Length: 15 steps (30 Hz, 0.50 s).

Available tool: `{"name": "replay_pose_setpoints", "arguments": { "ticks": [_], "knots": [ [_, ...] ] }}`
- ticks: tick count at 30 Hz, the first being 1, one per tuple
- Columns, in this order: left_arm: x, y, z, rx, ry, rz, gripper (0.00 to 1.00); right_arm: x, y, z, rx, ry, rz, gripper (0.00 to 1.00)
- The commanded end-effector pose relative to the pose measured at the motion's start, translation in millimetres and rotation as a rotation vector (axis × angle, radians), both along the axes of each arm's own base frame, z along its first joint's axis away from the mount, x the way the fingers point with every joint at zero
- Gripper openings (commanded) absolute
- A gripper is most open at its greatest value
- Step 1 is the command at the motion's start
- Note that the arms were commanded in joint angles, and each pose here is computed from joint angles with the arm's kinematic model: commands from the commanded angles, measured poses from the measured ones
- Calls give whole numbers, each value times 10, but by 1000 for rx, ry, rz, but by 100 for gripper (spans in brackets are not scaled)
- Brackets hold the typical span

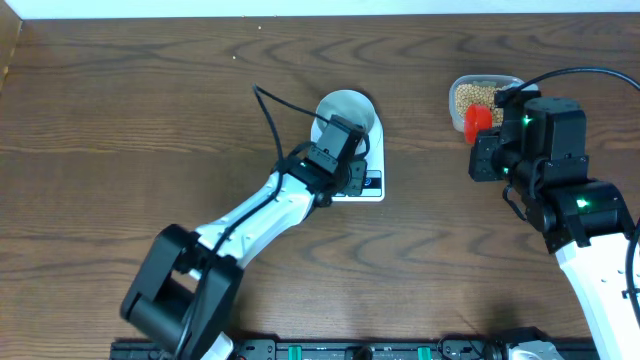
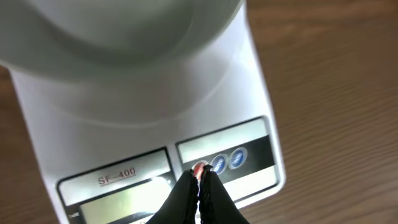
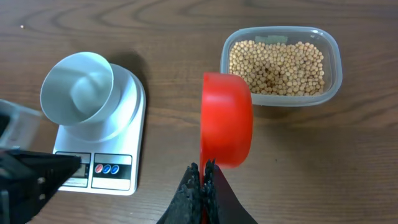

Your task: Scoop item into bowl and weigh 50g on scale

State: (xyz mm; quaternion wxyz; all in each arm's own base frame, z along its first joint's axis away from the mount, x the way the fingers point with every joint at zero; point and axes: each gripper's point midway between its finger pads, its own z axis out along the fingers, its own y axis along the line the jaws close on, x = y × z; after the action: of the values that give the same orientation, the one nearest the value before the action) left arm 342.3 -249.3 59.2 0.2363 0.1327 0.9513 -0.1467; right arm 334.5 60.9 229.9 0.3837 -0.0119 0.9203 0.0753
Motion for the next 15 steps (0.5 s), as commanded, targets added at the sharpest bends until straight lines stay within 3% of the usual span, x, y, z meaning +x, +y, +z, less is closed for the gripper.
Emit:
{"name": "replay_pose_setpoints", "arguments": {
  "ticks": [1, 15],
  "knots": [
    [-106, -20, -200, 53, 26, -64, 7, 24, -11, 76, 12, -15, -9, 1],
    [-93, 11, -359, 137, 4, -62, 7, 3, -13, 53, 10, -3, -8, 1]
  ]
}}
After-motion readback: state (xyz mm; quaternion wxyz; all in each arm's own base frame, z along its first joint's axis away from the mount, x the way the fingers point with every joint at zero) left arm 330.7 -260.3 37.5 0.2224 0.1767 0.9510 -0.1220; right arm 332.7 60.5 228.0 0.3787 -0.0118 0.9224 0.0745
